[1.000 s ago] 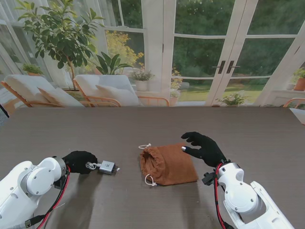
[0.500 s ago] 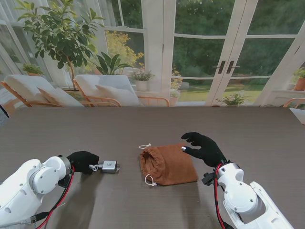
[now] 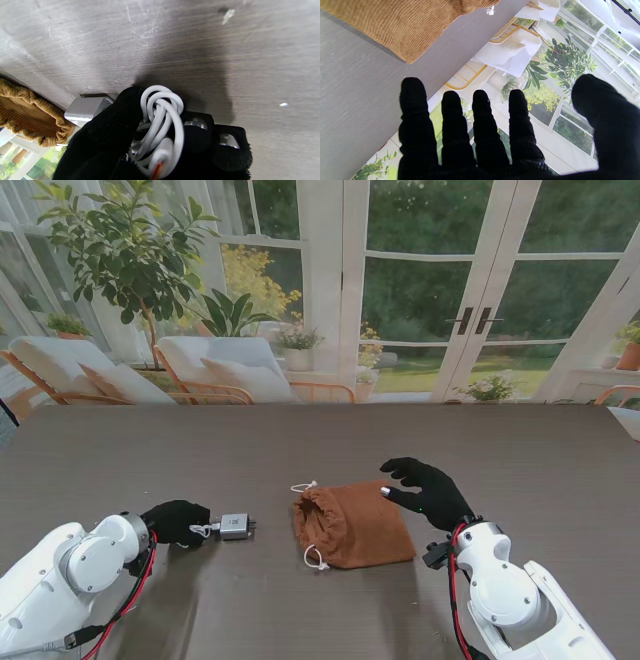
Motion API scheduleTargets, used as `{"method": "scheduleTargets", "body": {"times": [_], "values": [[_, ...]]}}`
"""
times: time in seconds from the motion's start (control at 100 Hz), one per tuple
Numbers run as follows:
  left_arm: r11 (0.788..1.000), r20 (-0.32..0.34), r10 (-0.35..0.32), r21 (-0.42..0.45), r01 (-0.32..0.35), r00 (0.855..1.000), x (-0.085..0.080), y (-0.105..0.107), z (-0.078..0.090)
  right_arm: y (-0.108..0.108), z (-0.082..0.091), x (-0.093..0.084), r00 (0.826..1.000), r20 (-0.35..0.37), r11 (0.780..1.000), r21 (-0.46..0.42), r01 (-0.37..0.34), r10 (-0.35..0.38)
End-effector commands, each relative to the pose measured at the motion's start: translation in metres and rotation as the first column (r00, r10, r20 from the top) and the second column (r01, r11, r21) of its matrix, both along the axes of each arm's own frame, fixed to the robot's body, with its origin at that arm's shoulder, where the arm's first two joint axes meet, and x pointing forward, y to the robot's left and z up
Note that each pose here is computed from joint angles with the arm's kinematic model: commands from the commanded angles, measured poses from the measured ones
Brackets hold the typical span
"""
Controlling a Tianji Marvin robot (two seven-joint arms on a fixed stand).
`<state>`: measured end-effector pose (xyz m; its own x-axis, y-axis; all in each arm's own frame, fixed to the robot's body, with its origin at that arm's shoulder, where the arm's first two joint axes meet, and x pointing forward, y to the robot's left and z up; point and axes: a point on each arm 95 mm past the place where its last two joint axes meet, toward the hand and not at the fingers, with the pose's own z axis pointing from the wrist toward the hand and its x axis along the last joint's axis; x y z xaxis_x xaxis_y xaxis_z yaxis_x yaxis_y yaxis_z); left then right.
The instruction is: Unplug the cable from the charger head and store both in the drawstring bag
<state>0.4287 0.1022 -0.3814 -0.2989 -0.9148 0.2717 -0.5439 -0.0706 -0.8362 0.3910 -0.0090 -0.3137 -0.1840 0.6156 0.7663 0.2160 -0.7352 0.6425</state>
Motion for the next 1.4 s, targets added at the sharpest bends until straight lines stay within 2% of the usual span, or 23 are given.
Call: {"method": "scheduleTargets", "body": {"times": [0.0,0.15,0.41,0.77,0.91,1.39], "values": [[1.000,-0.052,0.009,-0.009,-0.009,0.999,-0.011,-0.003,-0.017,0.004,-0.003,-0.003,1.000,-0.015,1.000,0.003,-0.015,0.015],[1.000,-0.015,-0.004,-0.030,0.003,1.000,-0.013,-0.005,-0.013,0.005,-0.004,-0.003,1.000,-0.019,1.000,0.005,-0.018,0.018],[0.984,0.038,0.025,-0.178,-0.018,0.999,-0.013,-0.013,-0.001,0.009,-0.006,-0.006,0.999,-0.026,0.999,0.009,-0.034,0.034],[0.929,0.046,0.057,-0.369,-0.036,0.997,-0.012,-0.029,0.022,0.021,-0.003,-0.009,0.999,-0.008,0.999,0.007,-0.033,0.033],[0.906,0.057,0.057,-0.423,-0.028,0.997,-0.011,-0.037,0.034,0.030,0.000,-0.012,0.998,0.003,0.998,-0.010,-0.057,0.057],[0.833,0.070,-0.020,-0.551,0.055,0.997,-0.006,-0.071,0.070,0.066,0.029,-0.004,0.987,0.096,0.979,-0.171,-0.111,0.129]]}}
